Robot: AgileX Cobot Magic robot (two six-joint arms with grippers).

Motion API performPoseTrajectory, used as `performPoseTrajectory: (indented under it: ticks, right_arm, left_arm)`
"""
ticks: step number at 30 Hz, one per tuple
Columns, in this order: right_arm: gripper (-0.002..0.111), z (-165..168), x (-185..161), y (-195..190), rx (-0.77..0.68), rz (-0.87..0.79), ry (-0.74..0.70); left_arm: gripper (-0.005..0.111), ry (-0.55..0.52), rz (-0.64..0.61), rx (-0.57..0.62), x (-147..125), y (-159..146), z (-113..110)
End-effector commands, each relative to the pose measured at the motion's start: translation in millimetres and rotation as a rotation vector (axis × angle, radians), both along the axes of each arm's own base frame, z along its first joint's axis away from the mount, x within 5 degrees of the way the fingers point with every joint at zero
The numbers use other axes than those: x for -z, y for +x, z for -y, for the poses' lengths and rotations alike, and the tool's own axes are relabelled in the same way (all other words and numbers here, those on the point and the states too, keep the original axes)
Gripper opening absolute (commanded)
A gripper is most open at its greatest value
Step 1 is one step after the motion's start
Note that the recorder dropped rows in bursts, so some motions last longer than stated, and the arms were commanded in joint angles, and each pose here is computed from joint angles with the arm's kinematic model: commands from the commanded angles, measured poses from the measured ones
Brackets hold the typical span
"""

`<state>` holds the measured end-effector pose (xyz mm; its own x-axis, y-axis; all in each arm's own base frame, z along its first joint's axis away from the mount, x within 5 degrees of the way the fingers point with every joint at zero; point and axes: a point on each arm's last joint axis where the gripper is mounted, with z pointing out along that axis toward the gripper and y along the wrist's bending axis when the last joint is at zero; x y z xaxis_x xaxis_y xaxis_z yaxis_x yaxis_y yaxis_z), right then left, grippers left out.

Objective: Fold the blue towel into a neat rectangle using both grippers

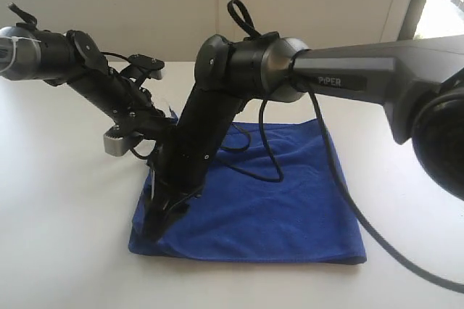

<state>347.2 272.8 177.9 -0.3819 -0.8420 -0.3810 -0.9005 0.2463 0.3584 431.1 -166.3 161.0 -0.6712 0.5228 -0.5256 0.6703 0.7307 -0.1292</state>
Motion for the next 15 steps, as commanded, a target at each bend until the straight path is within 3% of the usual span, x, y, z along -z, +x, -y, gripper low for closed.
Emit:
performPoseTrajectory:
  ticks: [1, 5, 10, 15]
  right_arm:
    - [0.044, 15, 1, 9, 0.052, 0.053, -0.103]
    - [0.044, 28, 4, 18, 0.122, 0.071, -0.168]
    - [0.043, 47, 3, 30, 0.238, 0.020, -0.163]
    - [0.022, 40, 0, 23, 0.266, -0.063, -0.052]
  left_arm:
    - [0.045, 0.007, -0.014, 0.008, -3, -2, -2]
    - [0.045, 0.001, 0.010, 0.004, -11, -1, -2]
    - [0.045, -0.006, 0.127, 0.032, -38, -1, -2]
    - [0.046, -0.061, 0.095, 0.167, -39, -10, 6]
